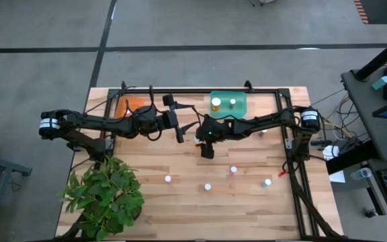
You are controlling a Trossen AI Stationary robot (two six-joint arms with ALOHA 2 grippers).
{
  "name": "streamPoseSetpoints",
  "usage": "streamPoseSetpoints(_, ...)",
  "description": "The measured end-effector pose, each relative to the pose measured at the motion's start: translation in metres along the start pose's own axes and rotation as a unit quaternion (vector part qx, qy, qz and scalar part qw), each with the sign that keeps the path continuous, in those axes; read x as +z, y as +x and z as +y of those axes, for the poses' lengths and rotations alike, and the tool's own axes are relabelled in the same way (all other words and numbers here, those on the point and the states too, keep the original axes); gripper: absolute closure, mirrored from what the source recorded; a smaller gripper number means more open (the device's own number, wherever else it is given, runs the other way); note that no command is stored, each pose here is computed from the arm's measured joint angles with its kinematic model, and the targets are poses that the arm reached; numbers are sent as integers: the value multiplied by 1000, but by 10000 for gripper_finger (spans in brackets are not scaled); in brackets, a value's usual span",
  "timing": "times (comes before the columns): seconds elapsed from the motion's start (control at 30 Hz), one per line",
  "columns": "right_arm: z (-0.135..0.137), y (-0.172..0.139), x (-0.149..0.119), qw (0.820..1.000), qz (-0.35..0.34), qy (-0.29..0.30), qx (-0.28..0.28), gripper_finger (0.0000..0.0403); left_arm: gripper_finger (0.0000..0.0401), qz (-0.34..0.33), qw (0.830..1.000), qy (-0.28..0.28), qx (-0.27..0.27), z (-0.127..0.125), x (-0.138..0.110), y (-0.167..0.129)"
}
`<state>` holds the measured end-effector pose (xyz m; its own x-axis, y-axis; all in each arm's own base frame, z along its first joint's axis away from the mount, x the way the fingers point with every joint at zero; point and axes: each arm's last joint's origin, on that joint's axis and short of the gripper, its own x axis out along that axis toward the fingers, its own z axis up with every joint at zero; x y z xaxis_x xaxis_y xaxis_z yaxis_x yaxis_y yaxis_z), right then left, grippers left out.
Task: Pick and place medicine bottles into bin by pill shape (circle, oval)
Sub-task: Put the orange capsule bottle into the green bin
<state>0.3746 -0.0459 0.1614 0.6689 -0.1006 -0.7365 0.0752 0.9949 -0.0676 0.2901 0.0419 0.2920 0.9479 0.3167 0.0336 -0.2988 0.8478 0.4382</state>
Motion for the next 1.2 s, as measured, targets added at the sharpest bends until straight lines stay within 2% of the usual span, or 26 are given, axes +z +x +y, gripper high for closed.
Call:
streamPoseSetpoints(0.13,0,0,-1,1000,1,0,0,207,120,0,1000,0,0,0,0,0)
streamPoseSetpoints(0.47,-2,-5,-1,1000,9,14,0,197,120,-1,1000,0,1,0,0,0)
streamPoseSetpoints(0.67,-18,-38,5,998,14,65,5,202,120,-3,1000,-1,2,0,1,0)
streamPoseSetpoints(0.77,-33,-61,9,993,3,112,36,202,120,-4,1000,-2,2,1,1,0)
streamPoseSetpoints(0.9,-58,-91,10,971,-18,193,137,202,120,-3,1000,-2,4,1,1,0)
streamPoseSetpoints(1.07,-87,-114,6,916,-38,273,293,202,120,1,1000,-1,13,1,1,0)
streamPoseSetpoints(1.13,-96,-118,4,906,-43,287,308,202,120,5,1000,-1,19,2,0,0)
streamPoseSetpoints(1.2,-104,-120,1,905,-47,297,302,202,120,12,999,2,33,2,0,0)
